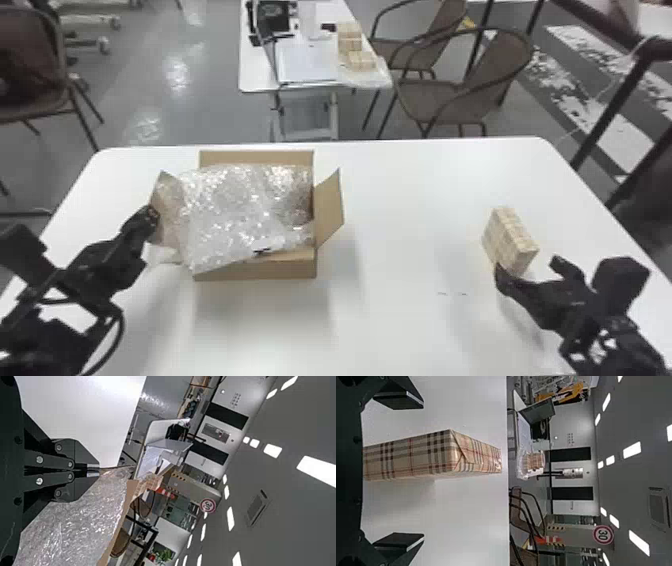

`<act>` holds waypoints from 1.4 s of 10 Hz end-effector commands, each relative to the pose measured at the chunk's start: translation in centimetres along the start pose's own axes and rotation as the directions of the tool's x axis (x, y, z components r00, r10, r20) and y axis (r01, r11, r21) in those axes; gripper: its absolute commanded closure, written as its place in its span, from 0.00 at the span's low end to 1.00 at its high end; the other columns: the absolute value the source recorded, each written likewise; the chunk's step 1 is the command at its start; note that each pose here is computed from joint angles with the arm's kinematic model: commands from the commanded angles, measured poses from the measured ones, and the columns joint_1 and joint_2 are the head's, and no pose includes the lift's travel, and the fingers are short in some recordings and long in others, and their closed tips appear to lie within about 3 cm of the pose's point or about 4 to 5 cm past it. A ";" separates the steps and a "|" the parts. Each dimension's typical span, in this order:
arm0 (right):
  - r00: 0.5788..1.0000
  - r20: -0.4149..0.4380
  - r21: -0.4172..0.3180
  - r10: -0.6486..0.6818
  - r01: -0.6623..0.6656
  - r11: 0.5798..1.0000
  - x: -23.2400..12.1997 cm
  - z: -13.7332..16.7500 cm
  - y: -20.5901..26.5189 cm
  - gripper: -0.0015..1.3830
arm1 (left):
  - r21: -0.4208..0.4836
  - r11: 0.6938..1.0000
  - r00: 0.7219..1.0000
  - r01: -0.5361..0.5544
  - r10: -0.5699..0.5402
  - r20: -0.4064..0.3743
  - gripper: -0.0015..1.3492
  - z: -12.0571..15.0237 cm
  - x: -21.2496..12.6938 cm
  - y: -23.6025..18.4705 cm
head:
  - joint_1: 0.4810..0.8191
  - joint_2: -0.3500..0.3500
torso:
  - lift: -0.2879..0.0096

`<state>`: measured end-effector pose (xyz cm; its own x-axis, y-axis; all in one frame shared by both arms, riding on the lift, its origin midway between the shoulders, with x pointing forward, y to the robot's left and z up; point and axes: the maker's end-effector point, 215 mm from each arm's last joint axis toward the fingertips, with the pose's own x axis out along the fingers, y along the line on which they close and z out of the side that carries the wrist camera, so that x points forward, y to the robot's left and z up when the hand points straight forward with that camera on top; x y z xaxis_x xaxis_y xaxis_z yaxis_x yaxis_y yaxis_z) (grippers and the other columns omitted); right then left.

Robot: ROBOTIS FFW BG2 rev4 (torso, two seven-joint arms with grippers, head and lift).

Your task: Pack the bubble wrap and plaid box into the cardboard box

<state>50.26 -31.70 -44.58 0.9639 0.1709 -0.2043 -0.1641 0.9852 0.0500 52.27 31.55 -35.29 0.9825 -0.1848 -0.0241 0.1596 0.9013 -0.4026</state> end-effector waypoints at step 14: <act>0.990 0.108 0.030 0.094 -0.098 0.995 1.6 7.1 5.3 0.73 | -0.012 1.000 1.000 0.000 0.000 -0.001 0.89 -0.5 0.0 -0.1 | 0.63 0.53 | 0.56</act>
<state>52.10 -27.47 -40.03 0.9620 0.2410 -0.1287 -0.2288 0.9681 0.1022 52.25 31.24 -35.65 0.9823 -0.1857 -0.0249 0.1590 0.8965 -0.4135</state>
